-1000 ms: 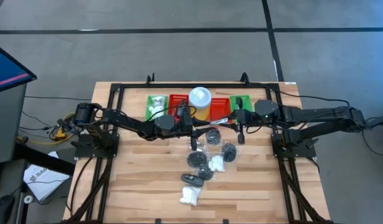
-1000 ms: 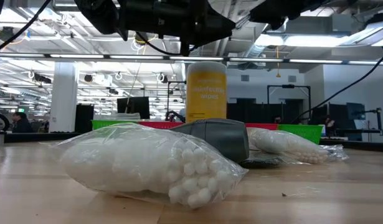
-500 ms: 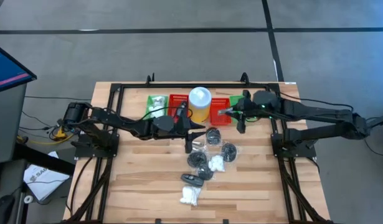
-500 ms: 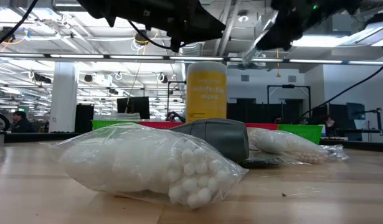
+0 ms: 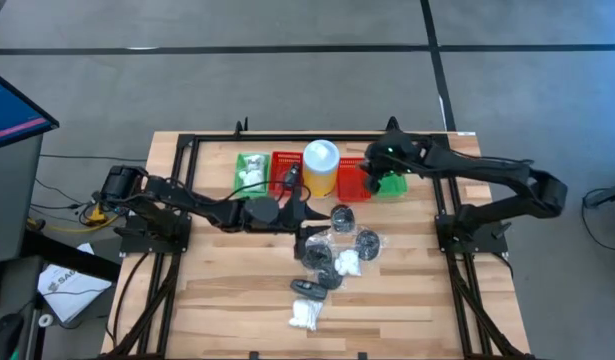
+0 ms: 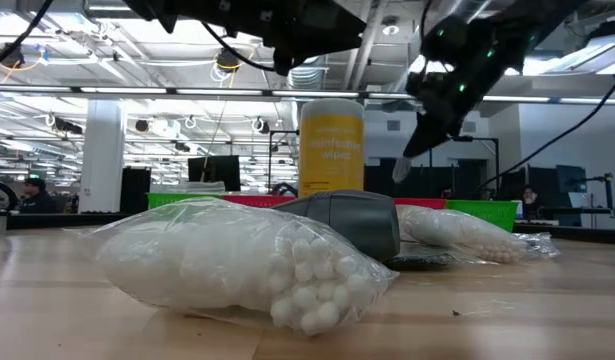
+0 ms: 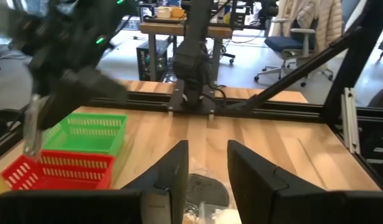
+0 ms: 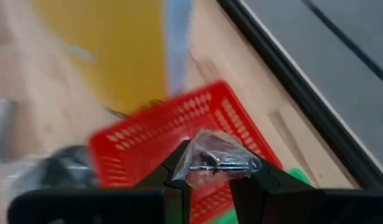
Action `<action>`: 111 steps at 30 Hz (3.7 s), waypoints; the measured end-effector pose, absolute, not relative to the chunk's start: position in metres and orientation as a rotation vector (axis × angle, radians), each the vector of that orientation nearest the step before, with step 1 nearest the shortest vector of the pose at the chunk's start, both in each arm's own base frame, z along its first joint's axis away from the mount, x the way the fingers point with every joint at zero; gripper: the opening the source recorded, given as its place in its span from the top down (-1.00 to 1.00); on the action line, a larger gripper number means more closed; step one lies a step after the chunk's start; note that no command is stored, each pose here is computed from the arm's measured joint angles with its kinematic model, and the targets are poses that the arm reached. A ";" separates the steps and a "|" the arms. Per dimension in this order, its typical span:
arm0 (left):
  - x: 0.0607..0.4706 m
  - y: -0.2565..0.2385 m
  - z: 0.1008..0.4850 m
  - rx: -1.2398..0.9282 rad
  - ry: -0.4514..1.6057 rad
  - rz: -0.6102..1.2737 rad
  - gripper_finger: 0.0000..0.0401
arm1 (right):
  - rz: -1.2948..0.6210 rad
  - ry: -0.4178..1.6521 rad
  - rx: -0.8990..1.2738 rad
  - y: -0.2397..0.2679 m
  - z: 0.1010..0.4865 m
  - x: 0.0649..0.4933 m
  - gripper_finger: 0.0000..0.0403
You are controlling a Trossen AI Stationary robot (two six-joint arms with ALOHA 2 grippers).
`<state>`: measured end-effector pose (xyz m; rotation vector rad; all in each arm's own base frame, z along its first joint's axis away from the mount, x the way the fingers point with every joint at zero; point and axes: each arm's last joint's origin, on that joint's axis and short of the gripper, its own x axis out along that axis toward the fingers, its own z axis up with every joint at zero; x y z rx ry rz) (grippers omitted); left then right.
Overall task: Pick & Place Travel size toiletries
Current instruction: Put the silver nail cutter into the right red bin, then put the black hairbrush into the right green bin
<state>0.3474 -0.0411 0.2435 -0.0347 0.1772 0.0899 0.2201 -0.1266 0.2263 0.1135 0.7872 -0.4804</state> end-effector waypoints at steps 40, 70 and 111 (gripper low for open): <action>0.346 -0.044 0.238 -0.025 0.226 0.082 0.49 | -0.395 0.784 0.194 -0.139 0.210 0.228 0.08; 0.346 -0.045 0.237 -0.066 0.237 0.086 0.49 | -0.184 1.198 0.397 -0.018 0.207 0.216 0.30; 0.342 -0.062 0.233 -0.058 0.289 0.025 0.49 | -0.354 1.247 0.575 -0.001 0.151 0.191 0.30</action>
